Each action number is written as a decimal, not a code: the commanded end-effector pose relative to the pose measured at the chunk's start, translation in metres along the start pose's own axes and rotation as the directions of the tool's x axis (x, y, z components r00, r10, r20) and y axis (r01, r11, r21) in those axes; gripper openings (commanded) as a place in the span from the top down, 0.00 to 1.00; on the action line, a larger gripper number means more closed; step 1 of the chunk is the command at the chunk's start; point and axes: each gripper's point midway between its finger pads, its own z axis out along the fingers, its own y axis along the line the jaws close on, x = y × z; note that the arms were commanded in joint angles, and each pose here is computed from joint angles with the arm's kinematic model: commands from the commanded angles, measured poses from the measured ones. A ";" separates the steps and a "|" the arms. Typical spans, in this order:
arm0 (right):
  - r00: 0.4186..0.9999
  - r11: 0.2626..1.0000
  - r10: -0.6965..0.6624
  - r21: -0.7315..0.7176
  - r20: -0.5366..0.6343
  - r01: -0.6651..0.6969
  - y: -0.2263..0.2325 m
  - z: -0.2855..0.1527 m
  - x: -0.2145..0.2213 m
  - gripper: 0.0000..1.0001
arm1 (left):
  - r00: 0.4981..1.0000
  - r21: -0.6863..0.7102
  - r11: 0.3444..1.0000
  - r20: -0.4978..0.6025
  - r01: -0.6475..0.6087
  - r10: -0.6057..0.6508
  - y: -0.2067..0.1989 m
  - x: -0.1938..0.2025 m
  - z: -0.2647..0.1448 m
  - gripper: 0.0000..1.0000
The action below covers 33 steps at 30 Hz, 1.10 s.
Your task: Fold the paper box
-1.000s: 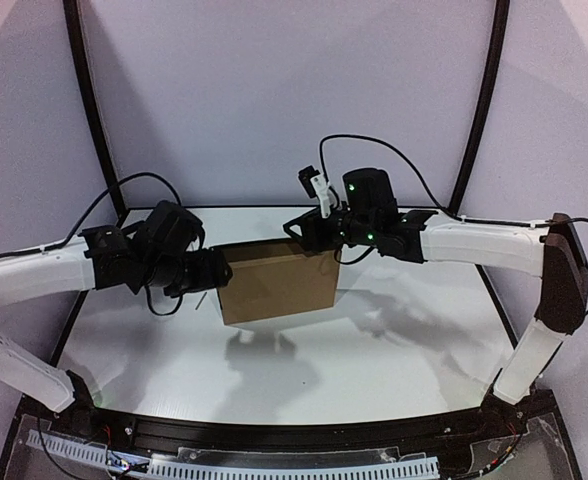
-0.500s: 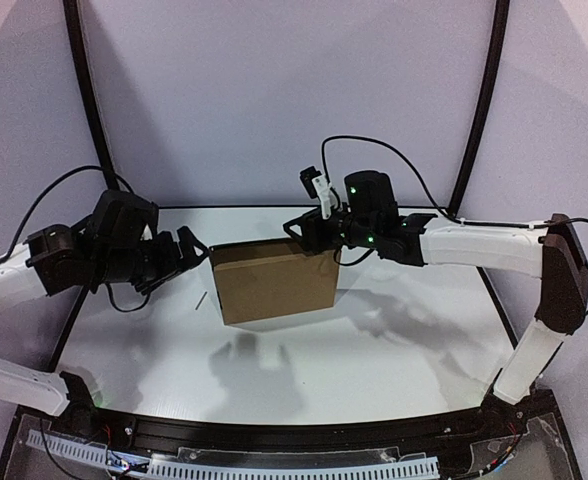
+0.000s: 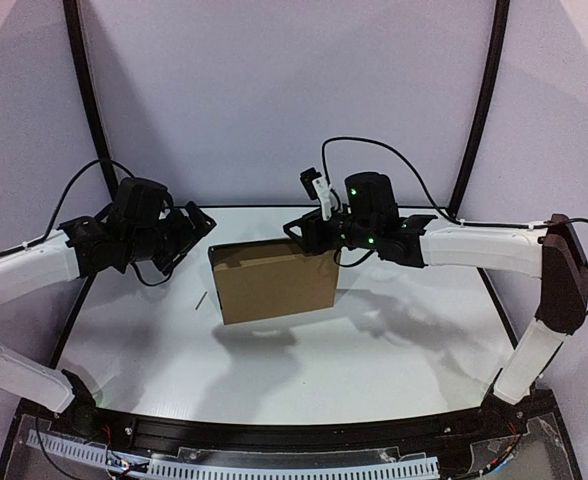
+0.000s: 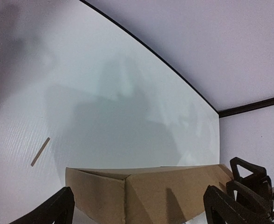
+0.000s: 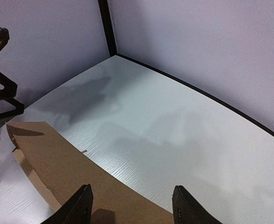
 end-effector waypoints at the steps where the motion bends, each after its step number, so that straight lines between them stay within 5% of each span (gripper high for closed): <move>1: 0.955 0.997 0.081 0.025 -0.286 -0.077 -0.005 0.003 0.097 0.40 | 1.000 0.027 0.999 -0.014 0.023 -0.022 -0.001 0.004 0.008 0.03; 15: 0.950 0.995 0.097 0.049 -0.298 -0.086 -0.009 0.001 0.110 0.40 | 0.975 -0.078 0.993 -0.198 0.083 -0.097 0.061 0.071 0.038 0.27; 33: 0.920 0.985 0.173 0.080 -0.353 -0.154 -0.012 -0.016 0.184 0.43 | 0.950 -0.202 0.966 -0.234 0.161 -0.208 0.133 0.116 0.040 0.68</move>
